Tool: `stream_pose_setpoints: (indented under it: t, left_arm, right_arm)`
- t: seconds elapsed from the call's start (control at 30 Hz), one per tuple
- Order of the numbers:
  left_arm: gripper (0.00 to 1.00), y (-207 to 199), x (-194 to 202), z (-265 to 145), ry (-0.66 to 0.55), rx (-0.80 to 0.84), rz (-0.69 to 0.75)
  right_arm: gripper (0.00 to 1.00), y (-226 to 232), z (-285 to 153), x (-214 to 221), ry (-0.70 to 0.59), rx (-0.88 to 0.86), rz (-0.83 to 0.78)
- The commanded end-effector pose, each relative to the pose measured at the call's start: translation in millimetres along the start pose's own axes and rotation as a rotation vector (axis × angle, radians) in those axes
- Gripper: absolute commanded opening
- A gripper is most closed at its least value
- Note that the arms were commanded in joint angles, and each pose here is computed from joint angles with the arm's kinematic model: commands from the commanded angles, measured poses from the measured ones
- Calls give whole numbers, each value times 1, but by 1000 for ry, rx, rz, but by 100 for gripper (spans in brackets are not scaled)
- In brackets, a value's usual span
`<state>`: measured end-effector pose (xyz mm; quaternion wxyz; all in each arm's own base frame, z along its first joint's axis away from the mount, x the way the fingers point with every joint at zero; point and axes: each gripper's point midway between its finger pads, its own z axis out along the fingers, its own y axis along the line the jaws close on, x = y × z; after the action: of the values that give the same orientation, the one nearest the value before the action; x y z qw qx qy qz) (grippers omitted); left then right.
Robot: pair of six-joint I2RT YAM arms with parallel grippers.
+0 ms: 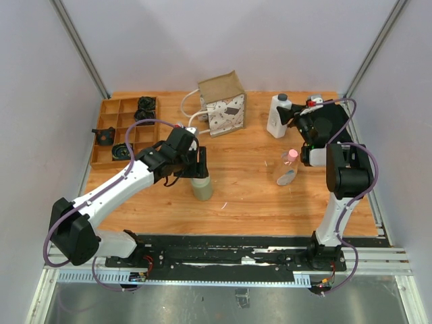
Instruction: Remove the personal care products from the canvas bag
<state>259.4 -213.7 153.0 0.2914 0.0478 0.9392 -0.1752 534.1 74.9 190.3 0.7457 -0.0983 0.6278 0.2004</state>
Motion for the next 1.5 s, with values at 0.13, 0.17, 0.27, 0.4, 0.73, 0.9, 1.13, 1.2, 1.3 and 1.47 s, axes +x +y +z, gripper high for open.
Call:
stream_pose_setpoints:
  t: [0.13,0.17,0.27,0.4,0.73,0.9,1.13,1.2,1.3,1.47]
  left_arm:
    - [69,1,-1,-8,-19,-8,4]
    - [69,1,-1,-7,-18,-6,2]
    - [69,-1,-1,-8,-17,5,0]
    - [69,-1,-2,-10,-23,6,-4]
    - [68,3,-9,-15,-52,-22,-7]
    - [68,6,-8,-17,-63,-27,-8]
    - [68,4,-13,-20,-85,-23,1]
    - [68,4,-16,-21,-94,-27,6]
    - [68,5,-21,-23,-114,-35,8]
    - [70,11,-38,-28,-156,-92,11]
  right_arm:
    - [1,15,4,-55,-211,-102,-167]
    - [1,14,2,-49,-200,-96,-185]
    - [1,11,-1,-28,-161,-99,-205]
    - [1,10,-5,-7,-118,-102,-205]
    - [100,8,-19,7,-79,-73,-228]
    - [98,-1,-30,-25,-125,26,-330]
    - [98,8,-42,-105,-211,209,-582]
    - [98,26,-39,-123,-213,240,-675]
    - [98,67,-20,-144,-154,244,-650]
    - [98,171,28,-101,243,9,-536]
